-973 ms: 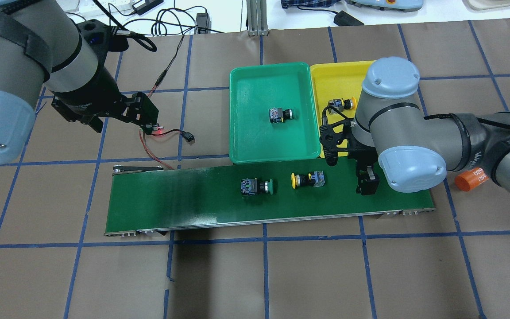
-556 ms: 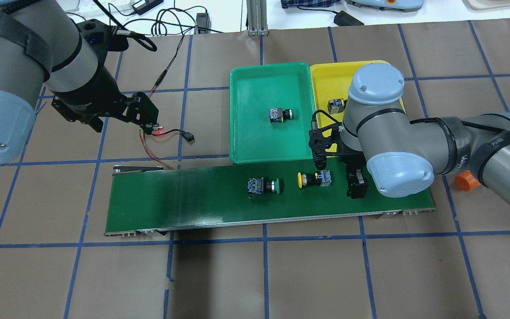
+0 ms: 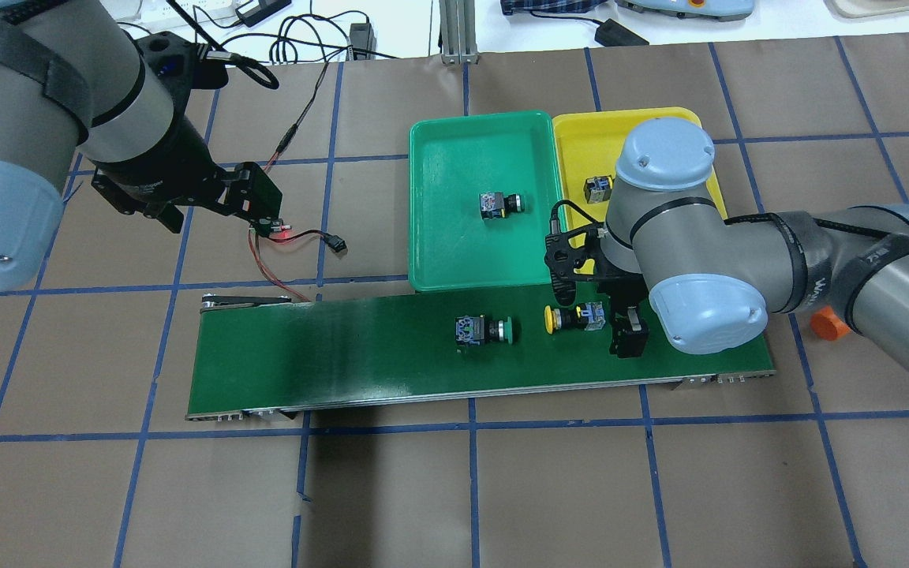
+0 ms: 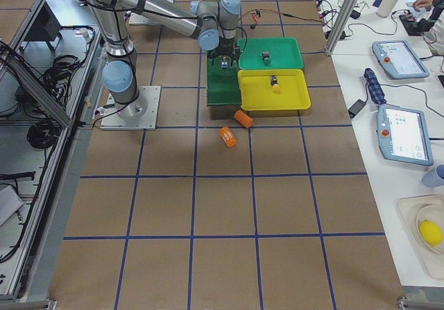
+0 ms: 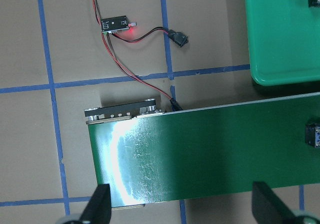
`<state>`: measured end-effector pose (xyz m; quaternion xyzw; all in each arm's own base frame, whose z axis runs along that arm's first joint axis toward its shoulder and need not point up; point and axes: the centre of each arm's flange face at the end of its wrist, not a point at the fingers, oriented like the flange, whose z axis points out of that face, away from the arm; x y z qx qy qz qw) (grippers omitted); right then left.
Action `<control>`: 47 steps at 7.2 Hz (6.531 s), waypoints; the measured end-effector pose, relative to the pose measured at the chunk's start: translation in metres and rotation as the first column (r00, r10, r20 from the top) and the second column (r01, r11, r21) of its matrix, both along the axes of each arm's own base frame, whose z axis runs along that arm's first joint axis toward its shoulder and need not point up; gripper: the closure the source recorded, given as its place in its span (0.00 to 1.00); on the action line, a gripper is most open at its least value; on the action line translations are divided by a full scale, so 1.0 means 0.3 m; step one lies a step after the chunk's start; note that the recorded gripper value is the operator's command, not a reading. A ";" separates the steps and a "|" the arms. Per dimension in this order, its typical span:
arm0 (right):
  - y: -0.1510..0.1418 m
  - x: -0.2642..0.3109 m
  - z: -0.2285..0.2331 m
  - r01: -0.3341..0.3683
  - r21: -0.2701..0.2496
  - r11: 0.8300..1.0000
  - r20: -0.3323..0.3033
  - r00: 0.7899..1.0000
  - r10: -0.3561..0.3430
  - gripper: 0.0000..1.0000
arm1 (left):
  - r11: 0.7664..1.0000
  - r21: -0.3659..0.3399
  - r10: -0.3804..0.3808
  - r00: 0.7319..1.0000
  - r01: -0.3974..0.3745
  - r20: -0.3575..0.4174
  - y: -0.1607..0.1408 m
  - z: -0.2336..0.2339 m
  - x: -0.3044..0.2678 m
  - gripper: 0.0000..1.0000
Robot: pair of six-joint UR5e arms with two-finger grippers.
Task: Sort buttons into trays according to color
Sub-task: 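Carry the yellow switch into the yellow tray and release it, then lower the right gripper to the belt and grasp a green switch, then carry the green switch into the green tray and release it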
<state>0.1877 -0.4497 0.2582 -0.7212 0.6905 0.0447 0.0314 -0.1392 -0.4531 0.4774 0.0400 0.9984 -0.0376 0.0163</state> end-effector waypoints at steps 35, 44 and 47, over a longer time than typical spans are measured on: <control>0.012 -0.155 0.026 0.035 0.007 0.999 -0.032 0.999 -0.034 0.00 | 1.000 -0.014 -0.007 1.000 0.007 -0.003 0.003 0.015 -0.004 0.00; -0.033 -0.171 -0.039 0.025 0.001 1.000 -0.079 0.997 -0.025 0.77 | 1.000 -0.016 -0.008 1.000 0.008 -0.003 0.003 0.015 -0.003 0.00; -0.040 -0.195 -0.027 0.018 -0.010 1.000 -0.151 0.988 -0.020 1.00 | 1.000 -0.015 -0.008 1.000 0.008 -0.002 0.002 0.015 -0.003 0.00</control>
